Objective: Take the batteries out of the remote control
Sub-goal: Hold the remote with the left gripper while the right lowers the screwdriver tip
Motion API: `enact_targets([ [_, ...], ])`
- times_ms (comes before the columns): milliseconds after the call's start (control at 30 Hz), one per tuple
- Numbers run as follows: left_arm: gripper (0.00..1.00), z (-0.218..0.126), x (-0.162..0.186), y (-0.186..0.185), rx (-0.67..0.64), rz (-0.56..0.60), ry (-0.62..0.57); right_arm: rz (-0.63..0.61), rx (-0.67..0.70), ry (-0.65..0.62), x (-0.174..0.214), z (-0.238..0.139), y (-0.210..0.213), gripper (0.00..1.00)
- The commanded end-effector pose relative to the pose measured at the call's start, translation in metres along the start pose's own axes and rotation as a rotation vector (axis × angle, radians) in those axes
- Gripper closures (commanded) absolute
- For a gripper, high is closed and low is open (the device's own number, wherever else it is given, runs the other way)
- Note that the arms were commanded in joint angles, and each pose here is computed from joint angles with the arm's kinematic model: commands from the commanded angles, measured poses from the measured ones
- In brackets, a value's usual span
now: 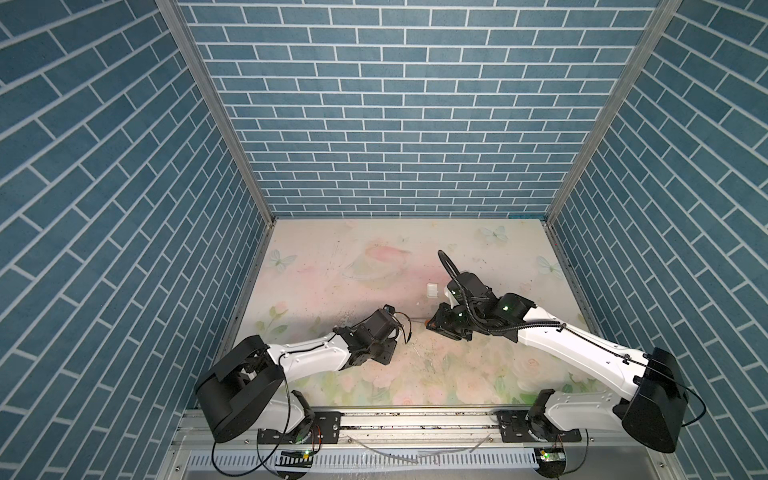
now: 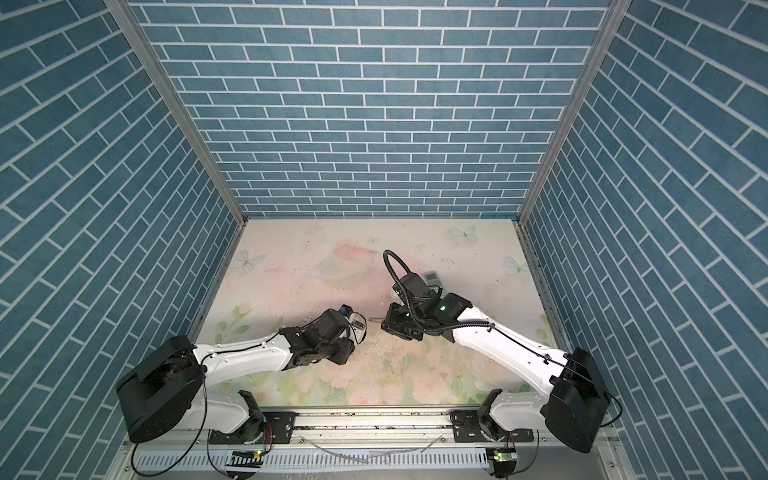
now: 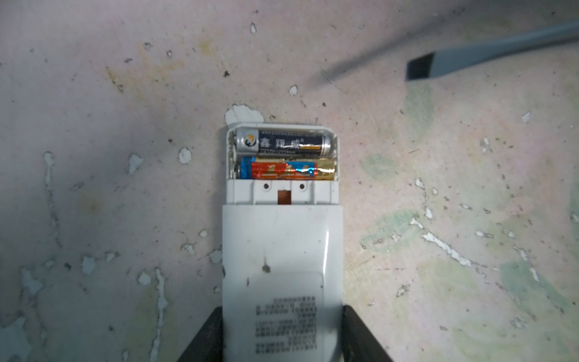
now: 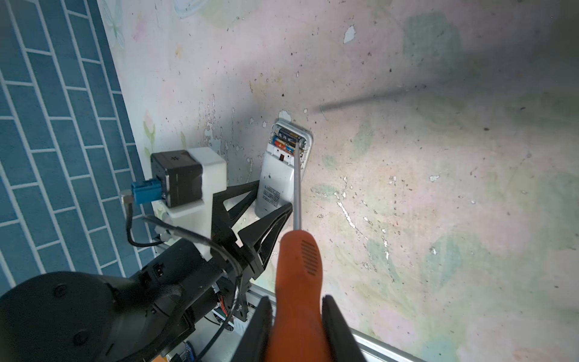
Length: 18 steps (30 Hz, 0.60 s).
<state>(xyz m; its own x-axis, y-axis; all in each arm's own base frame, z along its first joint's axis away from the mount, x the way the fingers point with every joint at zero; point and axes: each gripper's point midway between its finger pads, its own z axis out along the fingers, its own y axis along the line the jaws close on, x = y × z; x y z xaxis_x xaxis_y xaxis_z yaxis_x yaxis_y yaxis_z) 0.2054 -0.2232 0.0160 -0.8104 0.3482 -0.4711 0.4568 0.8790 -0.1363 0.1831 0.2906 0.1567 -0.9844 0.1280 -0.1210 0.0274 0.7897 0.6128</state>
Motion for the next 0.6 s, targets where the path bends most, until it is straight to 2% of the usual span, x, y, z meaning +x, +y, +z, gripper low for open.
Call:
enact_targets([
  [0, 0.72, 0.013, 0.040, -0.010, 0.068, 0.021, 0.127, 0.055, -0.005, -0.007, -0.001, 0.013, -0.004, 1.00],
  [567, 0.73, 0.014, 0.043, -0.008, 0.065, 0.013, 0.125, 0.071, 0.050, 0.028, 0.011, 0.023, -0.018, 1.00],
])
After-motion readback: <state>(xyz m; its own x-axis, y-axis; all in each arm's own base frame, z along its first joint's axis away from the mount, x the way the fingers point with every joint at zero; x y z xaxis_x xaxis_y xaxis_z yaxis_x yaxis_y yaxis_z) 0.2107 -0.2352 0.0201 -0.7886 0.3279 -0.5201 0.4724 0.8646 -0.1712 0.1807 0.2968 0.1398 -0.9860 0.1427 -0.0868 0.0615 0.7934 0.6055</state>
